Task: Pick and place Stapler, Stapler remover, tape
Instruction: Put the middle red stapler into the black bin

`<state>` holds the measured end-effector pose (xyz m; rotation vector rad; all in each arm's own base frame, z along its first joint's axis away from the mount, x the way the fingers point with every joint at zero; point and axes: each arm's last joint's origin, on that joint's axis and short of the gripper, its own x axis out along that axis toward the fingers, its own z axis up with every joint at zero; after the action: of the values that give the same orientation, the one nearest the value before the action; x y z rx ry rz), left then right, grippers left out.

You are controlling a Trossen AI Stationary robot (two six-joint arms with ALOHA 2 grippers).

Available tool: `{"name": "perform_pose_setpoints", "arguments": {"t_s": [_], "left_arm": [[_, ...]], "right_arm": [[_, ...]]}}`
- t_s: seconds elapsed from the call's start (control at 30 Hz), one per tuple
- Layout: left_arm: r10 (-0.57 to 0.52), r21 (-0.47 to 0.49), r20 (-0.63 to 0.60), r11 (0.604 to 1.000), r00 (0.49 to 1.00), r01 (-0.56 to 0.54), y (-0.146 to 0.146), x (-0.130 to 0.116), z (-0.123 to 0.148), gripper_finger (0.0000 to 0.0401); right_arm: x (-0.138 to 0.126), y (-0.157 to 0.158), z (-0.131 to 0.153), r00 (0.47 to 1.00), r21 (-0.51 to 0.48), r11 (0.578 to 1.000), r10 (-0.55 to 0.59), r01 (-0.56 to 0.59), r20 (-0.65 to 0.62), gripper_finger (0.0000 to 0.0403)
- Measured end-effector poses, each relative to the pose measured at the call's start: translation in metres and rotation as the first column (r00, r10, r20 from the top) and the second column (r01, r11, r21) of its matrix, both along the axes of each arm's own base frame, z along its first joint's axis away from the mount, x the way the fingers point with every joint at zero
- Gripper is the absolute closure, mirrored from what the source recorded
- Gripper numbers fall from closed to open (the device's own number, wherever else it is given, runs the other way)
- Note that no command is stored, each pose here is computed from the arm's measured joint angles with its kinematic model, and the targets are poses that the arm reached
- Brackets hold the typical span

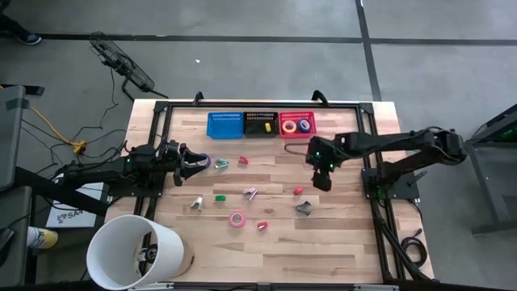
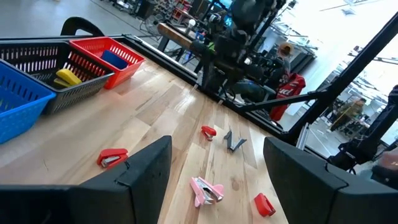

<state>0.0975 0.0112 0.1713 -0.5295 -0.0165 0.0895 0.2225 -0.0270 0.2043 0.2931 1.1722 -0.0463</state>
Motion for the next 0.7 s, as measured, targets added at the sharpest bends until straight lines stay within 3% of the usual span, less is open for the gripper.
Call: {"name": "perform_pose_setpoints", "arguments": {"t_s": [0.2, 0.33, 0.47, 0.7], "left_arm": [[0.000, 0.000, 0.000, 1.000, 1.000, 0.000, 0.000, 0.000, 0.000, 0.0151], [0.000, 0.000, 0.000, 1.000, 1.000, 0.000, 0.000, 0.000, 0.000, 0.0151], [0.000, 0.000, 0.000, 1.000, 1.000, 0.000, 0.000, 0.000, 0.000, 0.0151], [0.000, 0.000, 0.000, 1.000, 1.000, 0.000, 0.000, 0.000, 0.000, 0.0151]], "right_arm": [[0.002, 0.017, -0.020, 0.942, -0.139, 0.943, 0.317, -0.301, 0.107, 0.0192], [0.005, 0.022, -0.029, 0.881, -0.240, 0.882, 0.447, -0.405, 0.158, 0.0192], [0.009, 0.023, -0.041, 0.841, -0.280, 0.839, 0.519, -0.467, 0.154, 0.0192], [0.022, 0.024, -0.059, 0.814, -0.265, 0.819, 0.558, -0.508, 0.163, 0.0192]]}}
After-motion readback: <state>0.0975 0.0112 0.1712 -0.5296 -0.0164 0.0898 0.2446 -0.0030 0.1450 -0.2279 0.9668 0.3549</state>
